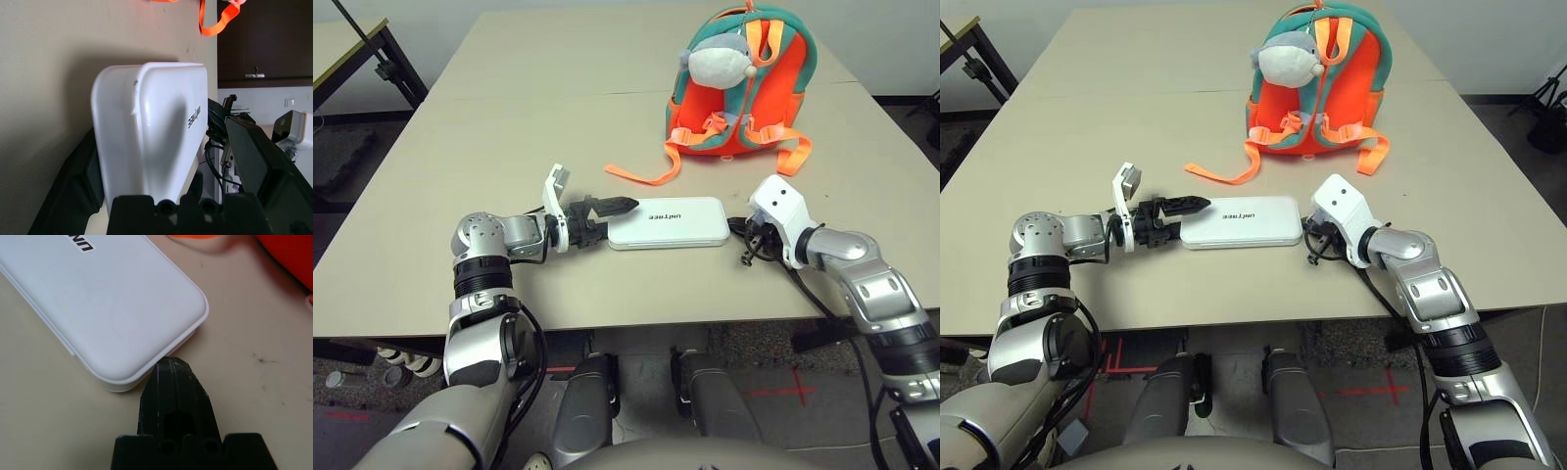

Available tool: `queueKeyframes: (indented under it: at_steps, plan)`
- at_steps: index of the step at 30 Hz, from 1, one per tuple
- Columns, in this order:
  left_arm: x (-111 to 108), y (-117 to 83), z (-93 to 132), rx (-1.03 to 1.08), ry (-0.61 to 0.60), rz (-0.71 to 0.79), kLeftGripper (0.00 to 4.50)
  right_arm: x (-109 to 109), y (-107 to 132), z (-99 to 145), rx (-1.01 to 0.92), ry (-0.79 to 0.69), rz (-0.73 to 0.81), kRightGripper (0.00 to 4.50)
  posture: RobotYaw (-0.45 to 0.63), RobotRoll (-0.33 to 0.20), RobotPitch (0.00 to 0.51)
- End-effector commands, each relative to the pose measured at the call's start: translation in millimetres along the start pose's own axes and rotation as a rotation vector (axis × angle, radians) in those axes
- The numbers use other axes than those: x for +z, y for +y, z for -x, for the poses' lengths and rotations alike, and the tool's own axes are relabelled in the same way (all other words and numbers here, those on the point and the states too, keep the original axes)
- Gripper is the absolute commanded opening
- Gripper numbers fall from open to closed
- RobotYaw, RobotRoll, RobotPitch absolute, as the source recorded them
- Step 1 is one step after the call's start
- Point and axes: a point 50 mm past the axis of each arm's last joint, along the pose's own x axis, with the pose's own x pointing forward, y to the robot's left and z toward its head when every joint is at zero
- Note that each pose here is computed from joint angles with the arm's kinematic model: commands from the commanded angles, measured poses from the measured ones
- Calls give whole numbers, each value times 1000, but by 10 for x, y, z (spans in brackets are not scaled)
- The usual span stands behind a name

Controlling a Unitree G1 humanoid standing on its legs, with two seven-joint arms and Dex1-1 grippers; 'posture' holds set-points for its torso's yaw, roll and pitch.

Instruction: Put the pencil case into the backpack and zip it.

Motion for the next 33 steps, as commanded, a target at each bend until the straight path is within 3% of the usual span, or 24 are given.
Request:
queueKeyframes:
  at_steps: [1, 5, 6, 9, 12, 15, 21, 24, 33]
  plan:
    - [-109, 98, -59, 39, 46, 28, 4500, 88, 95, -44, 40, -30, 16, 27, -118, 0, 138]
    - [-110, 97, -61, 37, 41, 28, 4500, 80, 105, -54, 44, -27, 17, 27, -116, 0, 137]
    - [-106, 99, -61, 38, 35, 27, 4330, 78, 105, -56, 44, -25, 18, 5, -116, 0, 137]
    - [-86, 110, -58, 45, 12, 25, 3541, 66, 100, -57, 44, -21, 22, 0, -116, 0, 137]
    - [-85, 110, -57, 44, 9, 23, 2360, 52, 98, -57, 43, -15, 30, 0, -116, 0, 137]
    - [-79, 112, -55, 45, 1, 14, 1507, 43, 95, -60, 37, -13, 40, 0, -116, 0, 137]
    - [-31, 88, -40, 33, -37, -9, 1323, 20, 78, -65, 20, -8, 56, 0, -116, 0, 137]
    - [51, 6, -11, 7, -90, -59, 1321, 6, 49, -67, 0, -3, 66, 586, -110, 0, 139]
    - [385, -401, 251, -90, -271, -223, 1319, -78, -68, -59, -79, 29, 71, 3863, -106, 0, 141]
